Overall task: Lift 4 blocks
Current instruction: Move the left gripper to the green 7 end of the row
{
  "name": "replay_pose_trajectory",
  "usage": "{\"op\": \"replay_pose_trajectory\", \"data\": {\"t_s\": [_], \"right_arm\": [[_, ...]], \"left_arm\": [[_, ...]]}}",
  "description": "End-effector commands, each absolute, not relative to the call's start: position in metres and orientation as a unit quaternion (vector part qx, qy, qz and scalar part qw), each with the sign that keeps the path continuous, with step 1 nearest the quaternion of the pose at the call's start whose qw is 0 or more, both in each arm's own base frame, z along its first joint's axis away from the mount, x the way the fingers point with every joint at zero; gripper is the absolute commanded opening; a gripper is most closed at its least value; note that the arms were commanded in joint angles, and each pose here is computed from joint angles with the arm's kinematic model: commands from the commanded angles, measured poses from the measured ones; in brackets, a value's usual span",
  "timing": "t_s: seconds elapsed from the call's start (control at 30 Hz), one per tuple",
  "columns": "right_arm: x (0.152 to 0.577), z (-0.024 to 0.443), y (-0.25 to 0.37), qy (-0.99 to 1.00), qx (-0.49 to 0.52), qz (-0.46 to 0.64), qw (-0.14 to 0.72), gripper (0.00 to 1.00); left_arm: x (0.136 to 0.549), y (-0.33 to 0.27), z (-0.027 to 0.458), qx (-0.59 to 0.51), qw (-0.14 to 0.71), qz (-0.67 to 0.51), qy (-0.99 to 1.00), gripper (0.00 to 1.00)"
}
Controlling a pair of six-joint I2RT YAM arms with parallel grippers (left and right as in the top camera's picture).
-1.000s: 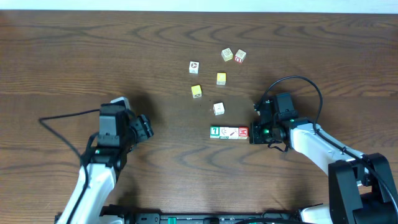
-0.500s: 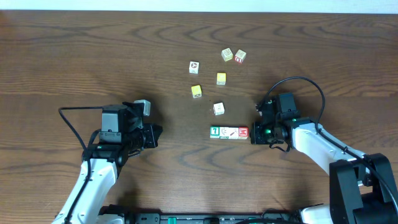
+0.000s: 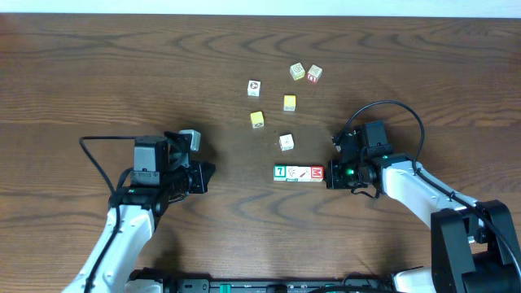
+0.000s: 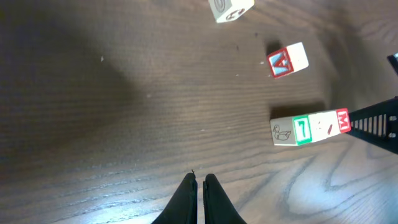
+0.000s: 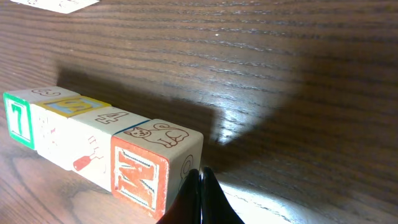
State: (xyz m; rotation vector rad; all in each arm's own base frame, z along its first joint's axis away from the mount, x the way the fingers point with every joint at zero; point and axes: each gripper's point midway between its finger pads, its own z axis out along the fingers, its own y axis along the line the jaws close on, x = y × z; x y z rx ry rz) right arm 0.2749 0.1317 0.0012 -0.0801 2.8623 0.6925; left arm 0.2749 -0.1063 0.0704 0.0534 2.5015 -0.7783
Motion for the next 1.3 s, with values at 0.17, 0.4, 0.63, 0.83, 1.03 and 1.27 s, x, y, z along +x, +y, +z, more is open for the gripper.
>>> {"op": "replay_pose_trajectory", "data": {"t_s": [0.17,0.4,0.63,0.83,1.03,1.27], "right_arm": [[0.277,0.003,0.133,0.964,-0.033,0.246,0.100,0.01],[0.273,0.004,0.143,0.961,-0.055,0.251,0.099,0.01],[0.271,0.004,0.150,0.960,-0.068,0.252,0.098,0.01],[0.268,0.004,0.154,0.960,-0.075,0.253,0.097,0.01],[0.269,0.004,0.153,0.960,-0.071,0.252,0.096,0.01],[0.272,0.003,0.150,0.963,-0.059,0.244,0.101,0.01]], "left_arm": [[0.272,-0.134,0.041,0.050,0.203,-0.313,0.926,0.07],[0.271,-0.168,0.024,0.076,0.180,-0.345,0.918,0.07],[0.272,-0.185,0.027,0.086,0.186,-0.359,0.911,0.07],[0.278,-0.190,0.033,0.092,0.203,-0.364,0.904,0.07],[0.289,-0.181,0.029,0.053,0.214,-0.338,0.915,0.07],[0.296,-0.181,0.030,0.045,0.218,-0.336,0.915,0.07]]}}
